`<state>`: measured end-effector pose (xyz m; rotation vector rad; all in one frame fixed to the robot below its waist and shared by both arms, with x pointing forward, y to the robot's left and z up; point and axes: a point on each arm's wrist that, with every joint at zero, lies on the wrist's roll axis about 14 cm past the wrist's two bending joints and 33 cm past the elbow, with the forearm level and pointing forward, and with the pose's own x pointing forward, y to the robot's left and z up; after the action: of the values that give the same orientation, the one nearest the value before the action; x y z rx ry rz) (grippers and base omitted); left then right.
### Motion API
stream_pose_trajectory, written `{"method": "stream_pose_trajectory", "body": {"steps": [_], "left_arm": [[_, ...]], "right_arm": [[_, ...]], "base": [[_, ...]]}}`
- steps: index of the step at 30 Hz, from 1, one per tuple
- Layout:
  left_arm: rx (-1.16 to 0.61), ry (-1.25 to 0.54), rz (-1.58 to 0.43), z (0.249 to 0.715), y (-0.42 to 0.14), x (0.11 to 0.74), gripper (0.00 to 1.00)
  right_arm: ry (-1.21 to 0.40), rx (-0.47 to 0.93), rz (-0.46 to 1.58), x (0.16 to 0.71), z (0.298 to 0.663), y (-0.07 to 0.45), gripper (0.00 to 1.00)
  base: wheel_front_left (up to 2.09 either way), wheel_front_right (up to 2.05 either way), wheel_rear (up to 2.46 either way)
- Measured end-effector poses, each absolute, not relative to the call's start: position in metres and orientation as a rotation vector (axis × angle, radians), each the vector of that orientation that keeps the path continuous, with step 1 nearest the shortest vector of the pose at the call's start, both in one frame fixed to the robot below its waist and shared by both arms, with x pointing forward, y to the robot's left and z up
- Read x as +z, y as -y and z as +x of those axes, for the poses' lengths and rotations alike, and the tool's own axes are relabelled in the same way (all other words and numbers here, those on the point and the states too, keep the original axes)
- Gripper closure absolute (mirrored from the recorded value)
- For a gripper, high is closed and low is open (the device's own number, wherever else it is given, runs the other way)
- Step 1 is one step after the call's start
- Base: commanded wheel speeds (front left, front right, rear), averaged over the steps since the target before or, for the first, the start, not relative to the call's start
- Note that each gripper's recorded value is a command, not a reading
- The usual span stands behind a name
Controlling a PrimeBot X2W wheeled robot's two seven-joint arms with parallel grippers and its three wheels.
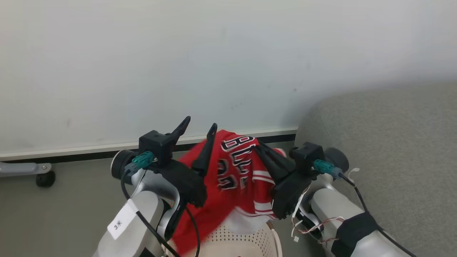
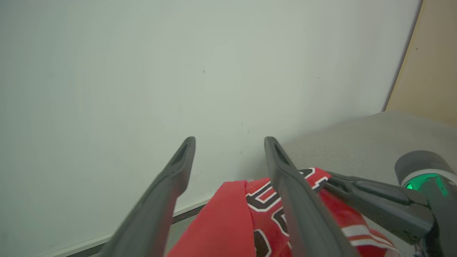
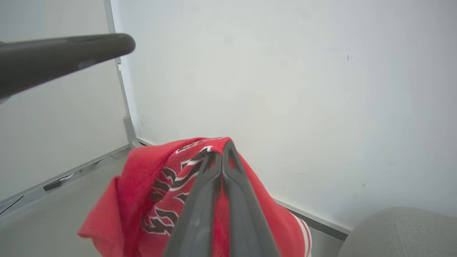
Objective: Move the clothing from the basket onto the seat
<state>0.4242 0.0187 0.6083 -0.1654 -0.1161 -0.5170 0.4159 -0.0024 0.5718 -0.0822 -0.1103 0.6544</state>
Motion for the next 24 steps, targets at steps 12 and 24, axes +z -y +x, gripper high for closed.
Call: {"method": "stream_pose_trajectory", "body": {"steps": [12, 24], "left_arm": [[-0.539, 0.065, -0.185, 0.416, -0.005, 0.577, 0.00], [-0.656, 0.040, -0.201, 0.399, 0.038, 0.558, 0.00]], "right_arm": [[0.169, 0.501, -0.106, 0.596, 0.429, 0.067, 1.00], [0.217, 0.325, -0.166, 0.610, 0.419, 0.141, 1.00]], "base": [[0.00, 0.00, 0.00], [0.00, 0.00, 0.00]]}}
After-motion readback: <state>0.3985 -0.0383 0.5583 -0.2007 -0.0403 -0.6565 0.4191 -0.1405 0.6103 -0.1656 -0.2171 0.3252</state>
